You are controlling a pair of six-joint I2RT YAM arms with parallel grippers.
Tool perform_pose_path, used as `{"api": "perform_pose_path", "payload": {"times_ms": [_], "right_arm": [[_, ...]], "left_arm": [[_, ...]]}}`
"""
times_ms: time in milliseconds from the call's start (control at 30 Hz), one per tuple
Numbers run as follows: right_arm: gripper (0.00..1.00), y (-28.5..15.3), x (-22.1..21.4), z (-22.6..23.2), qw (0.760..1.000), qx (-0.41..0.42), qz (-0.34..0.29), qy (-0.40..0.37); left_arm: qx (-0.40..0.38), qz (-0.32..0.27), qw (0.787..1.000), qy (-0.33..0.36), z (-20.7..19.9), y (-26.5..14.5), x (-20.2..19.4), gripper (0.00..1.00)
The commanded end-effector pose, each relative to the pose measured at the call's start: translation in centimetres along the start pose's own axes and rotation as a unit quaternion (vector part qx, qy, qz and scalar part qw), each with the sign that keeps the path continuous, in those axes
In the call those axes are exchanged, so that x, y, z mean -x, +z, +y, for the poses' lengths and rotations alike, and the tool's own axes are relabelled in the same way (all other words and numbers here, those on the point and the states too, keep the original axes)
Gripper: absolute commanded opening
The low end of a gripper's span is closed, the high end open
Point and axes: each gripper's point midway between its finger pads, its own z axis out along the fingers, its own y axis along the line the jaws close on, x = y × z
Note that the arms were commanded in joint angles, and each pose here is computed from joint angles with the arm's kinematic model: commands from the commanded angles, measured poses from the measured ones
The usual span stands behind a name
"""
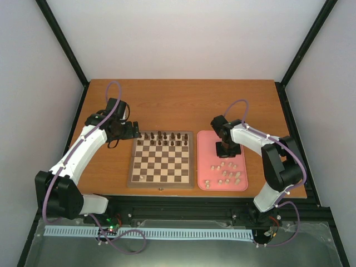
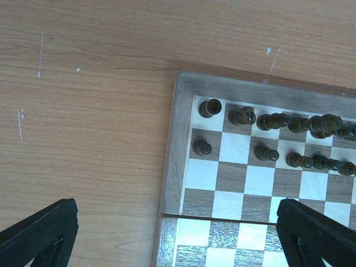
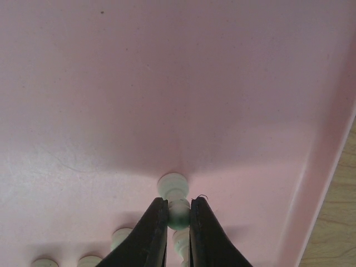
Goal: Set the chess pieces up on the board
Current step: Pick up the chess piece from the storage box, then place the chess piece on the chessboard.
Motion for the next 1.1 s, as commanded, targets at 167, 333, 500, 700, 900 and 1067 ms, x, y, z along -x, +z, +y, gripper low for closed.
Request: {"api": "perform_pose_path", "payload": {"times_ms": [167, 333, 500, 700, 900, 1067], "right_arm": [[0.03, -3.6, 2.0, 0.1, 0.999, 0.004, -0.034, -0.01], [0.03, -7.4, 3.4, 2.7, 0.997, 0.023, -0.061, -0.038], [0.03, -9.8, 3.4, 7.9, 0.992, 0.052, -0.07, -0.086], [0.03, -12.0, 2.5, 17.2, 0.978, 0.101, -0.08, -0.164], [0.03, -13.8, 1.4, 23.9, 0.961, 0.131, -0.086, -0.226], [0.03, -14.4, 0.1, 27.5, 0.95, 0.143, -0.083, -0.267]], "left_arm": [[-0.012, -0.019, 1.0, 0.002, -0.7, -0.5, 1.4, 1.0], [-0.012, -0.025, 1.0, 0.001, -0.7, -0.9, 1.6, 1.0], [-0.006, -0.04, 0.999, 0.0, -0.5, -2.3, 2.4, 1.0], [0.02, -0.111, 0.993, -0.022, 0.9, -6.9, 4.9, 1.0], [0.049, -0.213, 0.973, -0.07, 3.4, -14.1, 7.2, 1.0], [0.041, -0.298, 0.946, -0.119, 5.1, -20.5, 7.9, 1.0]]}}
